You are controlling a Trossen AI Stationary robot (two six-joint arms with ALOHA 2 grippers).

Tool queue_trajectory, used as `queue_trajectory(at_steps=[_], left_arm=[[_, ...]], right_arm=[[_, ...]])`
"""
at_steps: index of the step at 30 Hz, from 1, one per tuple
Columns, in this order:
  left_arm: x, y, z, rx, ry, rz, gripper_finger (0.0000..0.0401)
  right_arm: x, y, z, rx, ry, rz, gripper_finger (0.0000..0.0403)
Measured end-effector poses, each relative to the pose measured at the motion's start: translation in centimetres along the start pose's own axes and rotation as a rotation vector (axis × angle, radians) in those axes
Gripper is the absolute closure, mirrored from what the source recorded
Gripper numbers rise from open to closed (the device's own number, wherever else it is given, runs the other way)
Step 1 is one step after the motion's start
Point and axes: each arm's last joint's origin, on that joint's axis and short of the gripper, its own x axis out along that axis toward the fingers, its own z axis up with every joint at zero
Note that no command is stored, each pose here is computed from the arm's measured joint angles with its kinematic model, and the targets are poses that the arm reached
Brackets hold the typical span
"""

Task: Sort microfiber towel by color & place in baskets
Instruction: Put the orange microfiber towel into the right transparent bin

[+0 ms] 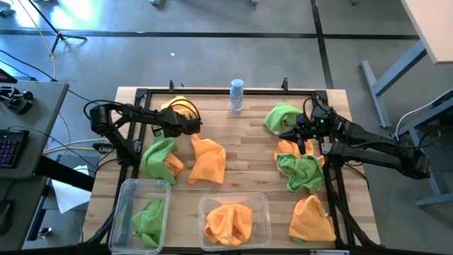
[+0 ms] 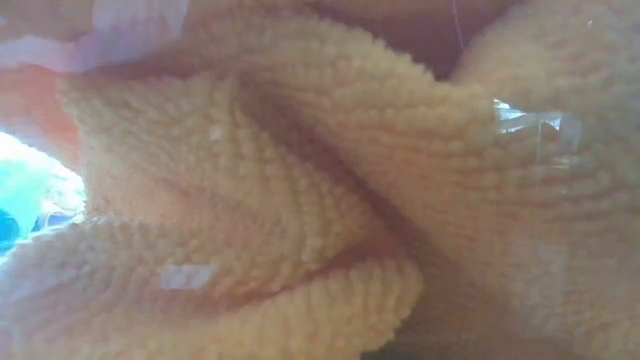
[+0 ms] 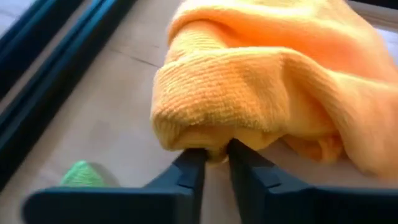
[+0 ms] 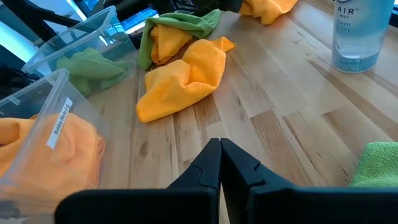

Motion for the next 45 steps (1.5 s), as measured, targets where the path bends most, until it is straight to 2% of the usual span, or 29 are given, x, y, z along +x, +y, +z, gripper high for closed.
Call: queue_trajectory(at_steps=[3,7,11,14,19,27,31,38,45], left_arm=[[-0.7,-0.3,-0.6,0.007,-0.006,-0.054,0.0393],[-2.1,-0.4,-1.4,0.036,-0.013,-0.077,0.0397],[-4.8,-0.5,-1.5,0.102,-0.039,-0.124,0.0400],[-7.5,-0.2,-0.9,0.137,-0.074,-0.179,0.0400],[-12.4,1.2,1.9,0.228,-0.073,-0.226,0.0400],[-21.1,2.3,7.1,0.381,-0.055,-0.507,0.0401],[-24.9,2.3,8.8,0.439,-0.055,-0.647,0.0401],[-30.7,1.6,9.3,0.528,-0.108,-0.825,0.0401],[-35.2,0.4,8.0,0.650,-0.127,-0.961,0.0401]], right_arm=[[0.0,0.0,0.0,0.000,0.000,0.000,0.0403],[0.0,0.0,0.0,0.000,0.000,-0.001,0.0403],[0.0,0.0,0.0,-0.004,-0.001,-0.006,0.0403],[0.0,-0.1,0.0,-0.025,-0.007,-0.041,0.0403],[0.0,-0.5,0.1,-0.036,-0.025,-0.155,0.0403],[0.0,-0.5,0.0,-0.028,-0.022,-0.167,0.0403],[0.0,-0.5,-0.2,-0.017,0.003,-0.172,0.0403],[-0.1,-0.6,-0.9,0.001,0.065,-0.182,0.0403],[-0.1,-0.6,-1.0,0.016,0.075,-0.183,0.0403]])
